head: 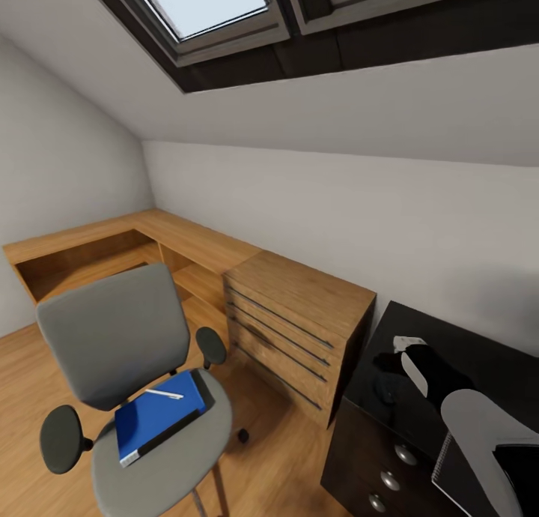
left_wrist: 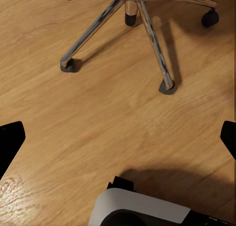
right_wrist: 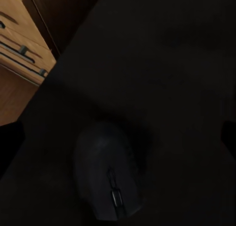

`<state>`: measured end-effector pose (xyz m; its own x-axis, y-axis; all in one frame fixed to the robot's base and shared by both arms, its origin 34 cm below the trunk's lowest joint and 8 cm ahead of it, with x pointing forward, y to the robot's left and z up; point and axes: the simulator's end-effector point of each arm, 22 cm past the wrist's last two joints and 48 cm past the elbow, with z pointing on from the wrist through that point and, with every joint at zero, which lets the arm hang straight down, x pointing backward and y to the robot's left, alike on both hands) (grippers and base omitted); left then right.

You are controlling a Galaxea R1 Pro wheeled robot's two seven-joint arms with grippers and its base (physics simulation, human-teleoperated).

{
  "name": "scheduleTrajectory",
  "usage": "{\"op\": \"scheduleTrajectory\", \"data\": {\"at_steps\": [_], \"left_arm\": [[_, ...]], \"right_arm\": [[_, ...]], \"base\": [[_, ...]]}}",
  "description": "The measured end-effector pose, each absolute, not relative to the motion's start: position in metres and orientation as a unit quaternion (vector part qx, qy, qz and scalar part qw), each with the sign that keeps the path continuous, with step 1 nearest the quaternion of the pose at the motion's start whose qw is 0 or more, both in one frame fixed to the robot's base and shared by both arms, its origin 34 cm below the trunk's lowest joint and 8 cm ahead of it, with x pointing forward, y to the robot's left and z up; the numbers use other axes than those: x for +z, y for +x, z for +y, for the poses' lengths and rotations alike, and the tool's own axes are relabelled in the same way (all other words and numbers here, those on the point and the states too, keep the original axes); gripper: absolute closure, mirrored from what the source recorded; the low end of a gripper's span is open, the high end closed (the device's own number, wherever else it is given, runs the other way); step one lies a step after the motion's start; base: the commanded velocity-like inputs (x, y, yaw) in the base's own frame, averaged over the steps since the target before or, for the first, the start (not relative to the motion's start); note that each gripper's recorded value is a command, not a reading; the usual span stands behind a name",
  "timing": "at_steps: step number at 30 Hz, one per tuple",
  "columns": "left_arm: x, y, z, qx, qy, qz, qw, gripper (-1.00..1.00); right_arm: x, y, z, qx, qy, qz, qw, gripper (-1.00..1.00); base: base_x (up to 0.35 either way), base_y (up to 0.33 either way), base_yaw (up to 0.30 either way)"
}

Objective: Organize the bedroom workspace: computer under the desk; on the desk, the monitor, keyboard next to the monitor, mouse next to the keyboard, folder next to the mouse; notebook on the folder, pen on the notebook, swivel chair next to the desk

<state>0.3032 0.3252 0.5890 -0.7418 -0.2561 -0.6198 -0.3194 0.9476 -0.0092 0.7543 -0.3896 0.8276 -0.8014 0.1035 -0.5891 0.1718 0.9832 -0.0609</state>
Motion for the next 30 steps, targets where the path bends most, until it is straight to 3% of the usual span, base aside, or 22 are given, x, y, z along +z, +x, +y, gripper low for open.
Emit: {"op": "scheduleTrajectory", "data": {"at_steps": [30], "left_arm": [[0.569,0.307,0.322,0.047,-0.156,0.931,0.326,-1.00]], "right_arm": [[0.797,0.750,-0.388,-0.062,0.060,0.952,0.294,-1.00]], "base": [[0.003,-0.003,0.000]]}}
